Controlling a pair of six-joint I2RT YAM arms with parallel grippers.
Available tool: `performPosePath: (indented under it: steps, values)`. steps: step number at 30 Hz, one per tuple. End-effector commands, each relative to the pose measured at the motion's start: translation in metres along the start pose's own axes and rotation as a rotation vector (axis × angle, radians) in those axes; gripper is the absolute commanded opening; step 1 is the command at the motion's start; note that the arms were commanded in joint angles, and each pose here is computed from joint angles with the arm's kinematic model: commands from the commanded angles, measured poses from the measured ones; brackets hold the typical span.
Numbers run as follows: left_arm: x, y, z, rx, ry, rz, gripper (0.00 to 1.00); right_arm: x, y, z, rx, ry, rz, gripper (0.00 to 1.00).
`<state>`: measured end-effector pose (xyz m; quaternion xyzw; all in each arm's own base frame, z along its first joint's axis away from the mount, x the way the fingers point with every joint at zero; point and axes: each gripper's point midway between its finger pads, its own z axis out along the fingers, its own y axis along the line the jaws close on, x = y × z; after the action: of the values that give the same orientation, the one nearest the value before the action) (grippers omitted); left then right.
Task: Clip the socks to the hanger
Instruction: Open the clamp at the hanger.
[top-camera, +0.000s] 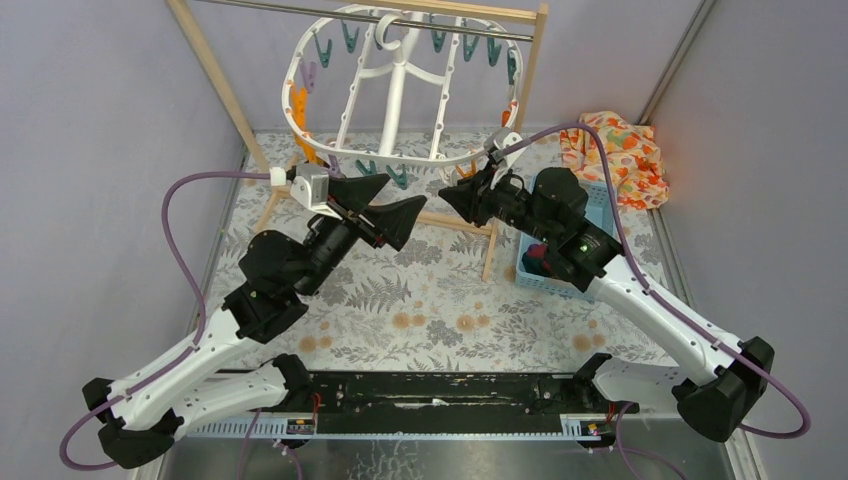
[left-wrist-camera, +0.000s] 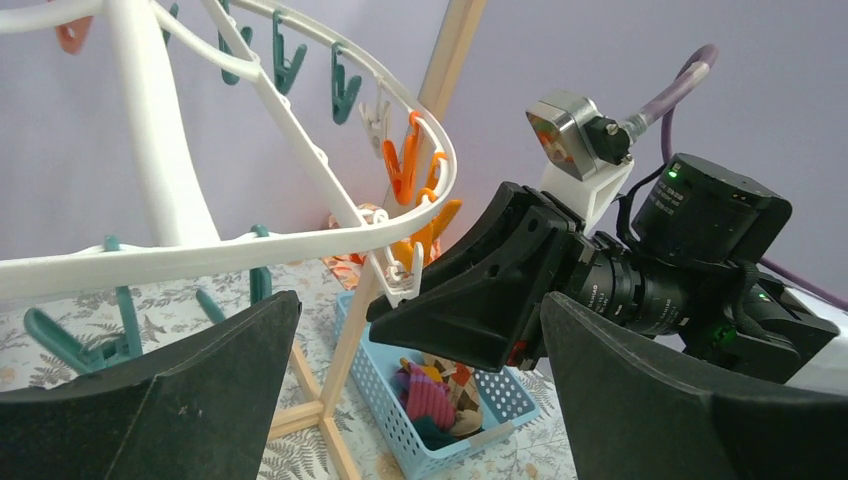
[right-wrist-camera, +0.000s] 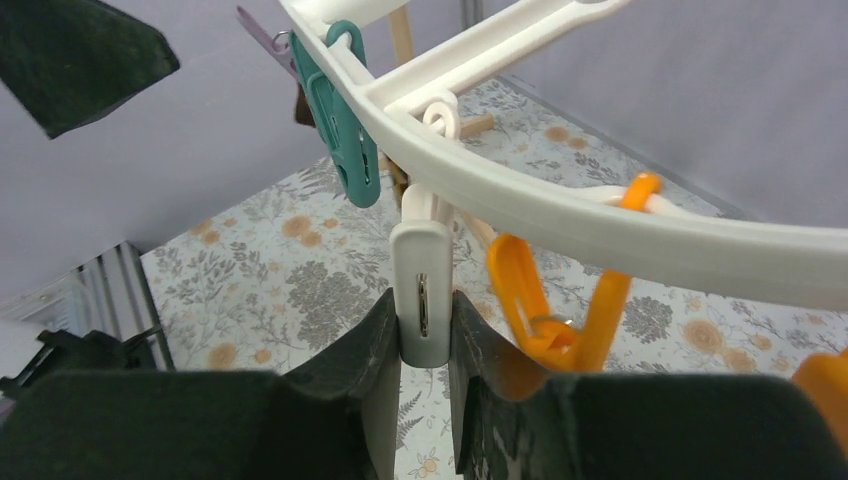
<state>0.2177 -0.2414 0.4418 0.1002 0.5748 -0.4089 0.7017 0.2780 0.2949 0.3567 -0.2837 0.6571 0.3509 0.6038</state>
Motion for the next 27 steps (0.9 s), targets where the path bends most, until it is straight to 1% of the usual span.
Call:
performPosePath:
  steps: [1, 6, 10, 13, 17, 21, 27]
  values:
    - [-0.026, -0.015, 0.000, 0.054, -0.043, -0.024, 0.99, -0.042, 0.021, -0.016, -0.099, -0.086, -0.022, 0.00]
    - [-0.035, -0.010, 0.004, 0.005, -0.066, -0.081, 0.98, -0.054, 0.027, -0.023, -0.133, -0.108, -0.021, 0.00]
    - [-0.022, 0.000, 0.022, -0.078, -0.008, -0.083, 0.97, -0.057, 0.026, -0.023, -0.128, -0.117, -0.017, 0.00]
    - [-0.014, 0.004, 0.037, -0.141, 0.046, -0.124, 0.97, -0.058, 0.024, -0.020, -0.116, -0.117, -0.002, 0.00]
    - [0.002, 0.010, 0.056, -0.259, 0.168, -0.186, 0.94, -0.060, 0.018, -0.016, -0.079, -0.100, 0.032, 0.00]
    - [0.009, 0.001, 0.062, -0.255, 0.195, -0.241, 0.92, -0.069, 0.019, -0.018, -0.079, -0.126, 0.042, 0.00]
    - [0.015, -0.007, 0.051, -0.262, 0.228, -0.229, 0.92, -0.077, 0.018, -0.017, -0.067, -0.130, 0.058, 0.00]
